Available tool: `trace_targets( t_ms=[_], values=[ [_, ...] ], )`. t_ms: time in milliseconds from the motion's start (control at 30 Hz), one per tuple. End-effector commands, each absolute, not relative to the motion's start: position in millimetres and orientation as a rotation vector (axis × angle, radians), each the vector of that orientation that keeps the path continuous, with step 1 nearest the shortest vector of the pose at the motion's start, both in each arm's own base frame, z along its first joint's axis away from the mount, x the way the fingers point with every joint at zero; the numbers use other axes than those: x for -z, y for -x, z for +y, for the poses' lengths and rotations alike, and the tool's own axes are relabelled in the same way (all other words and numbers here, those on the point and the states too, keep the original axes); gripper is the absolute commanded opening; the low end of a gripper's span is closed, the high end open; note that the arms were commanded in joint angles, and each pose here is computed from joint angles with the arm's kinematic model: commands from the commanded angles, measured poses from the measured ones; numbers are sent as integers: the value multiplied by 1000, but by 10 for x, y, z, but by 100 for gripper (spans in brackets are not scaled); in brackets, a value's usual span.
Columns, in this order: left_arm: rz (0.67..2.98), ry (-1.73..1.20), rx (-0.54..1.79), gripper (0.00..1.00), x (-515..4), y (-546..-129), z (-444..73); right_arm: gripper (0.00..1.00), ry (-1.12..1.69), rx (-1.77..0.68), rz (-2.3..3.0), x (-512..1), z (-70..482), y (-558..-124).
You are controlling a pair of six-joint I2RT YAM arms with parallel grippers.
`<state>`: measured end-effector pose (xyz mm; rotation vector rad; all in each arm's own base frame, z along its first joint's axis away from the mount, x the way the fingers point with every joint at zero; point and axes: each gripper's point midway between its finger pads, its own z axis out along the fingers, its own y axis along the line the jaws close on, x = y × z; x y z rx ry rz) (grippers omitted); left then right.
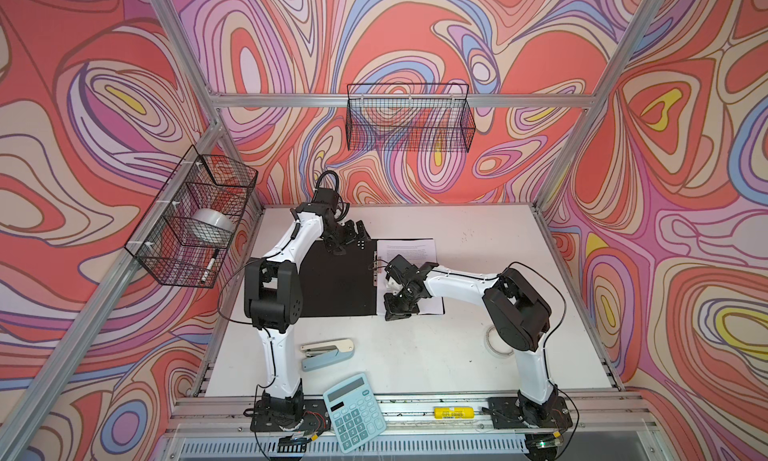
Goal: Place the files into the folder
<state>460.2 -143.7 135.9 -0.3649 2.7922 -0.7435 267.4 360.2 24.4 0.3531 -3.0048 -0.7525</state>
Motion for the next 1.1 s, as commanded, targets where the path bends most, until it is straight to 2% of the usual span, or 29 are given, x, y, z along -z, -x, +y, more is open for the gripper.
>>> trace_targets(
  t_ms=[0, 300, 567, 667, 800, 1067],
  values=[
    [2796, 375, 759, 100, -1383, -4556, -1447, 16, -392, 711, -3008, -190, 3613, -2691],
    [2791, 374, 768, 100, -1398, -4539, -1453, 16, -414, 728, -2998, -241, 3646, -2689],
    [2760, 314, 738, 100, -1562, -4598, -1430, 22, -460, 766, -3042, -712, 3577, -2703],
    [2746, 283, 729, 100, -1644, -4643, -1430, 25, -384, 753, -3122, -966, 3389, -2941],
    [2731, 255, 724, 100, -1691, -4666, -1431, 27, -176, 870, -3255, -1314, 3034, -3441],
    [2748, 231, 750, 100, -1530, -4592, -1496, 26, 322, 847, -3418, -1176, 2028, -4470]
  ],
)
